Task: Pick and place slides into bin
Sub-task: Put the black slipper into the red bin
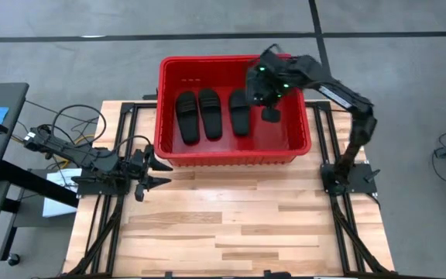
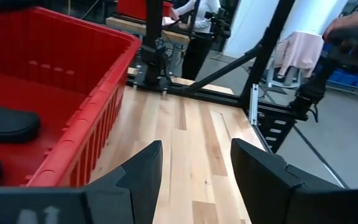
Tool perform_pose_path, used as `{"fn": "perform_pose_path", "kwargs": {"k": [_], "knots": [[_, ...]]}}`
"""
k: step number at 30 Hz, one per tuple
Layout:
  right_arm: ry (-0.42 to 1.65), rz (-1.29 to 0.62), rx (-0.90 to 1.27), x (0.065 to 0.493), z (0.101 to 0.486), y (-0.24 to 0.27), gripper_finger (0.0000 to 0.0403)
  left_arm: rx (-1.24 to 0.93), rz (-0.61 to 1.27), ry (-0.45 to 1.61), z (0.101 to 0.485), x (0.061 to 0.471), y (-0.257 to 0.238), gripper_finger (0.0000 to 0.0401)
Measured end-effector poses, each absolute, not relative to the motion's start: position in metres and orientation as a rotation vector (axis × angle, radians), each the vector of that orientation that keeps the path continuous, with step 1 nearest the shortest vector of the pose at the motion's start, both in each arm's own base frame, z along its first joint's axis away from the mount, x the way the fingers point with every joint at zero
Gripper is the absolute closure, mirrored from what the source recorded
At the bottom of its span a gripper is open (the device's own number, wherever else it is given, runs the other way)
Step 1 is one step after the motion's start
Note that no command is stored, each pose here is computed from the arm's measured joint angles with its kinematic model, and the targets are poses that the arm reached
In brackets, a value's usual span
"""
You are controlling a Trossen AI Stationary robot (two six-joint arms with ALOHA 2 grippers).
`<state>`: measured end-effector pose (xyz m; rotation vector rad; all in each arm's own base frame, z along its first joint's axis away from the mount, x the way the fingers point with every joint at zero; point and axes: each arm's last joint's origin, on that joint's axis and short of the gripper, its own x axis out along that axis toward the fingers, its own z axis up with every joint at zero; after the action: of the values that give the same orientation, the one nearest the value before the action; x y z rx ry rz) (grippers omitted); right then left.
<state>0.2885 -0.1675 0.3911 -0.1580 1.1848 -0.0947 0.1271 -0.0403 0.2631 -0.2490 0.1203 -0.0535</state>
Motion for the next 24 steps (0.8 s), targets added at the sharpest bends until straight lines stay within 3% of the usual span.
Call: {"fn": "perform_pose_path", "kwargs": {"k": [10, 24], "knots": [[1.440, 0.089, -0.114, 0.314, 0.327, -0.194, 0.0402, -0.265, 0.022, 0.133, 0.261, 0.121, -0.036, 0.0220], [1.476, 0.073, -0.093, 0.311, 0.314, -0.215, 0.0402, -0.287, 0.035, 0.152, 0.259, 0.118, -0.035, 0.0220]]}}
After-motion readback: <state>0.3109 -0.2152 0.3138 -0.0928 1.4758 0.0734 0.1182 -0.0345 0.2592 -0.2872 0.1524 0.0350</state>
